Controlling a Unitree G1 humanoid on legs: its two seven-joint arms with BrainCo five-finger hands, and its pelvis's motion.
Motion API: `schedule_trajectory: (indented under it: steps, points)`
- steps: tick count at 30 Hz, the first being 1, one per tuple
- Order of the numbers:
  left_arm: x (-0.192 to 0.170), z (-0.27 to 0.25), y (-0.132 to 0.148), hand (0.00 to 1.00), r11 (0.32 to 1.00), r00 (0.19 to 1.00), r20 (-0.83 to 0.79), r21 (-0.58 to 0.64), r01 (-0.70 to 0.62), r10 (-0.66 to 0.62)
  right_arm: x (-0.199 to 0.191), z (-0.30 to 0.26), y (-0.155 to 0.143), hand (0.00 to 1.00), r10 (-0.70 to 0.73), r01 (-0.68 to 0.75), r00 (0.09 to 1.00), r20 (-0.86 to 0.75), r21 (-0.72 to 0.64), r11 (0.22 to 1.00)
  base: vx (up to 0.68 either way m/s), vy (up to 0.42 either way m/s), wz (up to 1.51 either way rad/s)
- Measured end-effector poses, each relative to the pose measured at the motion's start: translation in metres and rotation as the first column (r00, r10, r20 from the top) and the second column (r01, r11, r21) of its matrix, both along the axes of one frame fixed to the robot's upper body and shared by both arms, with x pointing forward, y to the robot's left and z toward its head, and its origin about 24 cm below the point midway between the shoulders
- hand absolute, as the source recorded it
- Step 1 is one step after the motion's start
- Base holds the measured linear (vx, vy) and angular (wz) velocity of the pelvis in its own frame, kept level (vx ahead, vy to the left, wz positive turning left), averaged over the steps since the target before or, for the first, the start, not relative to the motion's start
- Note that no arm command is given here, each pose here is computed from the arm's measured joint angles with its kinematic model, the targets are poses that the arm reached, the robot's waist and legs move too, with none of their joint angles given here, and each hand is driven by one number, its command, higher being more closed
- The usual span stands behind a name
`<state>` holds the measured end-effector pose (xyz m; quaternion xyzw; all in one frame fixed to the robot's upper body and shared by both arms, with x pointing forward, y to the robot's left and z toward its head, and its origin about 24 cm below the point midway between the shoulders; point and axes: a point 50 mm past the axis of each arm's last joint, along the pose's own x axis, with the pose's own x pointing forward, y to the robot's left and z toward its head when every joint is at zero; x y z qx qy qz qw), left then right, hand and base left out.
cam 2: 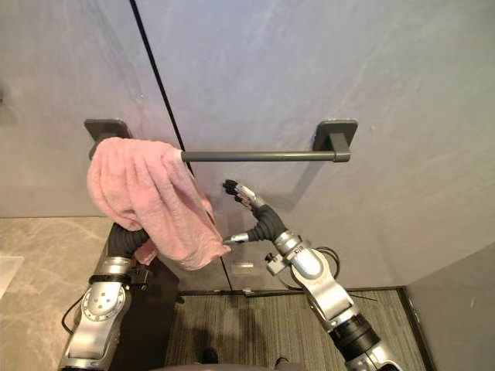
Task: Organize washtable
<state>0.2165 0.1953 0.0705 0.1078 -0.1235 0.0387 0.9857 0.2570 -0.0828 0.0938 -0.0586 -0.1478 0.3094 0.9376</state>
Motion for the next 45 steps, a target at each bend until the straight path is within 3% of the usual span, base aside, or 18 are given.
schedule_trajectory:
  steps: [13,14,27,45]
  points:
    - [0.003,0.002,-0.005,1.00,0.998,1.000,0.020,-0.061,-0.006,0.007,0.016,-0.003,0.019,0.00,-0.014,0.015,0.999,-0.034,0.040,0.999,-0.02,-0.007,0.07]
    - [0.003,0.002,-0.005,1.00,0.998,1.000,0.020,-0.061,-0.006,0.007,0.015,-0.003,0.024,1.00,0.003,-0.001,0.999,-0.033,0.037,0.999,-0.03,-0.007,0.07]
    - [0.004,0.001,-0.010,1.00,0.997,1.000,0.018,-0.077,0.006,-0.005,0.017,-0.009,0.041,1.00,0.051,-0.050,0.997,-0.059,0.016,0.999,-0.02,-0.004,0.01]
    - [0.004,-0.003,-0.011,1.00,0.996,1.000,0.005,-0.088,0.006,-0.006,0.020,-0.014,0.038,1.00,0.033,-0.032,0.996,-0.082,0.009,0.999,-0.02,0.000,0.00]
